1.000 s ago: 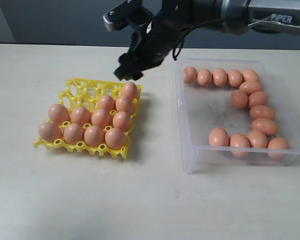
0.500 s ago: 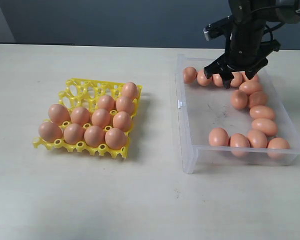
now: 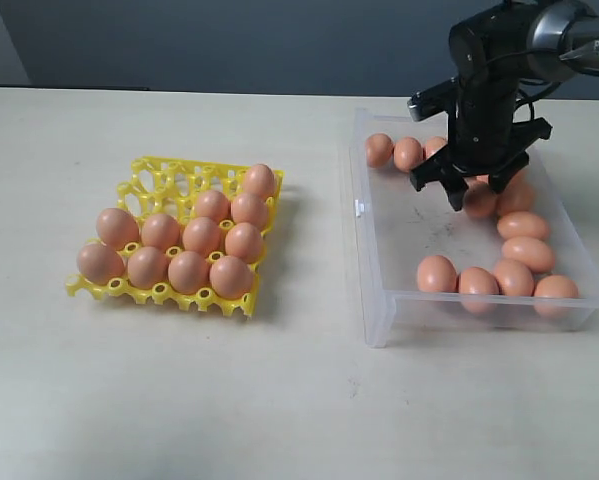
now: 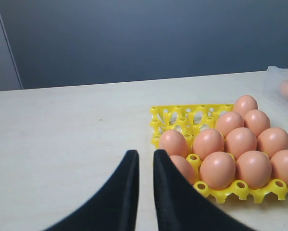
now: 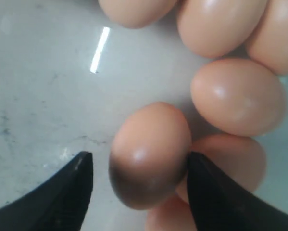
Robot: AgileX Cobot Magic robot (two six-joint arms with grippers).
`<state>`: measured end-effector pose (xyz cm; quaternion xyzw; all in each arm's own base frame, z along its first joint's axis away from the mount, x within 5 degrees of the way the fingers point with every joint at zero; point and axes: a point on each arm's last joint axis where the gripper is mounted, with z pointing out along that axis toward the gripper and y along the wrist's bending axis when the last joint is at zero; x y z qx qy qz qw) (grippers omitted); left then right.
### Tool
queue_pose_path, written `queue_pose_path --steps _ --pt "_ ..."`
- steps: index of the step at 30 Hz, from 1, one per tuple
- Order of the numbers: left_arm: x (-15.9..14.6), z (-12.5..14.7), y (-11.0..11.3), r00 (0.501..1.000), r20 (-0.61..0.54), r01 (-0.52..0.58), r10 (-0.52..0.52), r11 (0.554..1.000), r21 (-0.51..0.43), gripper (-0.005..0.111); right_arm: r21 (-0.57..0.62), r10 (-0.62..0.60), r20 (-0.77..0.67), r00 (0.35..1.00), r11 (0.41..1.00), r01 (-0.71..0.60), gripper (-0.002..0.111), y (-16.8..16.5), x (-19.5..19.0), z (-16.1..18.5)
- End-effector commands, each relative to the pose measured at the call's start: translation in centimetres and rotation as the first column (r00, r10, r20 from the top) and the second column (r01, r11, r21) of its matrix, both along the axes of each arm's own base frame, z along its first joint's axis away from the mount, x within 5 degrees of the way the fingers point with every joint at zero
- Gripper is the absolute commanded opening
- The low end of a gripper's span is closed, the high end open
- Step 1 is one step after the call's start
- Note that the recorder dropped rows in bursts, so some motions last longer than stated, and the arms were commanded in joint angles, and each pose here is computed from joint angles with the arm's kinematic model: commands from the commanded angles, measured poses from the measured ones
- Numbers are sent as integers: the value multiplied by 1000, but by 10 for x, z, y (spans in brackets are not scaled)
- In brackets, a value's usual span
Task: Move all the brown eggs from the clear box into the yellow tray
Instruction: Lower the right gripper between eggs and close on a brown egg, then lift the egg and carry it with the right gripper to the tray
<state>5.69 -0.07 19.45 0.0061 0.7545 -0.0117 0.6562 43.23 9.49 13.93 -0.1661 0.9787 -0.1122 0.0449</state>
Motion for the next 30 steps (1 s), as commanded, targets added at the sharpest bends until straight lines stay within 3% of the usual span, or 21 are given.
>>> queue_pose_path --steps 1,6,8,9,14,19,20,21,23,24,26,30 --pt "1 -2 0 1000 -5 2 -2 1000 1 12 -22 10 -14 1000 1000 -11 55 -4 2 -10" --pt "1 -2 0 1000 -5 2 -2 1000 1 12 -7 20 14 1000 1000 -20 52 -3 5 -15" --pt "1 -2 0 1000 -5 2 -2 1000 1 12 -10 23 17 1000 1000 -23 33 -3 5 -15" --pt "1 -2 0 1000 -5 2 -2 1000 1 12 -16 27 20 999 1000 -27 3 -3 6 -14" --pt "1 -2 0 1000 -5 2 -2 1000 1 12 -3 27 32 999 1000 -27 3 2 2 2" --pt "1 -2 0 1000 -5 2 -2 1000 1 12 215 78 216 973 968 -125 3 39 -10 71" --pt "1 -2 0 1000 -5 2 -2 1000 1 12 292 86 269 959 942 -166 2 49 -12 84" --pt "1 -2 0 1000 -5 2 -2 1000 1 12 430 78 350 934 872 -233 -1 66 -13 100" --pt "1 -2 0 1000 -5 2 -2 1000 1 12 565 58 411 910 767 -305 -1 86 -13 110" --pt "1 -2 0 1000 -5 2 -2 1000 1 12 633 59 444 894 686 -360 -1 98 -13 113" --pt "1 -2 0 1000 -5 2 -2 1000 1 12 691 104 498 861 552 -466 -1 123 -15 108" --pt "1 -2 0 1000 -5 2 -2 1000 1 12 712 163 558 814 411 -570 -1 164 -19 77"
